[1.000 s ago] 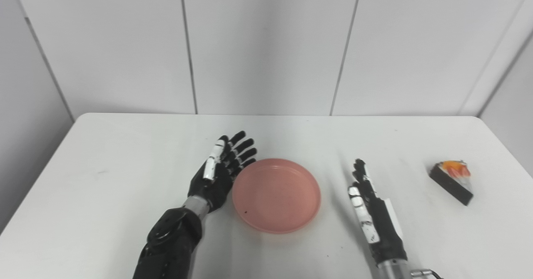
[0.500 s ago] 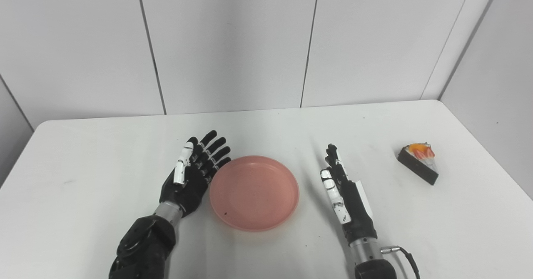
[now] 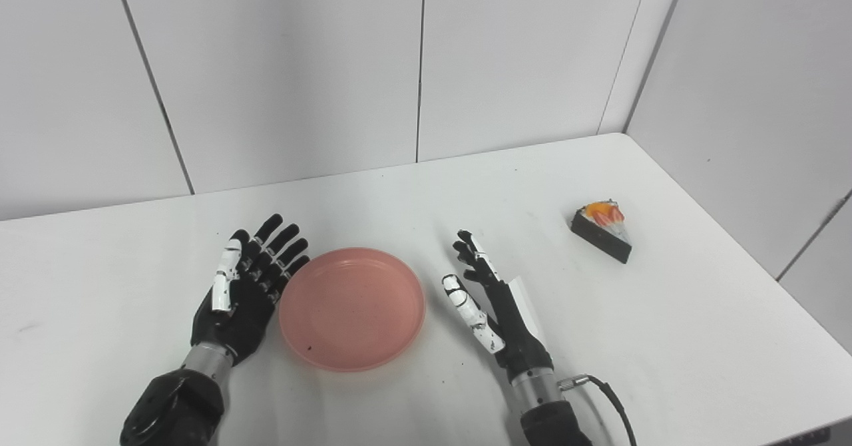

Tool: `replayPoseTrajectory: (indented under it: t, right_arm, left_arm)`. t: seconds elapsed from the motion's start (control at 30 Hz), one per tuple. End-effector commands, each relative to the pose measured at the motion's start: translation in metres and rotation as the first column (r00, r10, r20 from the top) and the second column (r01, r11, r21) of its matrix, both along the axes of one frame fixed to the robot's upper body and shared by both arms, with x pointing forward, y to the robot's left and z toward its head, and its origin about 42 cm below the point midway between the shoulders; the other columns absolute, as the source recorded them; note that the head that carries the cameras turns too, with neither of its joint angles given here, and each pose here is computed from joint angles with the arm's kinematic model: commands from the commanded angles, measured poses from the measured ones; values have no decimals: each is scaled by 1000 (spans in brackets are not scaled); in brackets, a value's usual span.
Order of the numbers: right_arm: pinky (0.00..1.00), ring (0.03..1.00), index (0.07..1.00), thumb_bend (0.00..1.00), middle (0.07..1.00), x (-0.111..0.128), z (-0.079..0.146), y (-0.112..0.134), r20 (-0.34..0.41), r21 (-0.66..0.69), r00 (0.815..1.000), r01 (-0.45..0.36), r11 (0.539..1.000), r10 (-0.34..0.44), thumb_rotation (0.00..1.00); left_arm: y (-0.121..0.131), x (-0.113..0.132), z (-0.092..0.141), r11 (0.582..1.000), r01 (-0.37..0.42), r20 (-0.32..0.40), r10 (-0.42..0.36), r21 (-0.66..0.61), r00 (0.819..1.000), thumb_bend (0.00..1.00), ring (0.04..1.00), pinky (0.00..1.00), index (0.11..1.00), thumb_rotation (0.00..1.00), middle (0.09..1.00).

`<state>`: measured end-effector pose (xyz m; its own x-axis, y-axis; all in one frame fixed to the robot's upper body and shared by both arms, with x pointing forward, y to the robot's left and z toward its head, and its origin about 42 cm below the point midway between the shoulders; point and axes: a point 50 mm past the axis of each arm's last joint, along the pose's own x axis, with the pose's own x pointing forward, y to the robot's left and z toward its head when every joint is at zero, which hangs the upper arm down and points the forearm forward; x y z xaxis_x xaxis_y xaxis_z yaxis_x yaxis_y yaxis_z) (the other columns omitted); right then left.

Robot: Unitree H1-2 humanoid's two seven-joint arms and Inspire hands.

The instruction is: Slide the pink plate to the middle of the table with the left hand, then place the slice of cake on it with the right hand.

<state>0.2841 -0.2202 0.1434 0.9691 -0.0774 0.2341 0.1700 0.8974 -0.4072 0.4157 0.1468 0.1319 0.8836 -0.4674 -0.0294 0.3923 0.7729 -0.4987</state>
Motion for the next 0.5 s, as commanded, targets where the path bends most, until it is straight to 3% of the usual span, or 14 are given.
replayPoseTrajectory:
  t: [0.0,0.17,0.47]
  right_arm:
    - [838,879,938,636,888,6,30,-1,101,-23,995,16,1000,-14,926]
    - [760,817,916,696,856,7,53,-7,152,-86,987,60,995,-47,903]
    - [744,805,892,814,844,8,89,-30,241,-175,967,126,976,-82,841]
  left_arm:
    - [9,-12,-28,999,-1,-121,5,33,993,404,894,904,894,1000,899]
    - [12,-12,-30,1000,2,-124,1,22,992,406,893,904,896,1000,900]
    - [16,-12,-31,1000,6,-122,-4,13,992,409,904,912,909,1000,913]
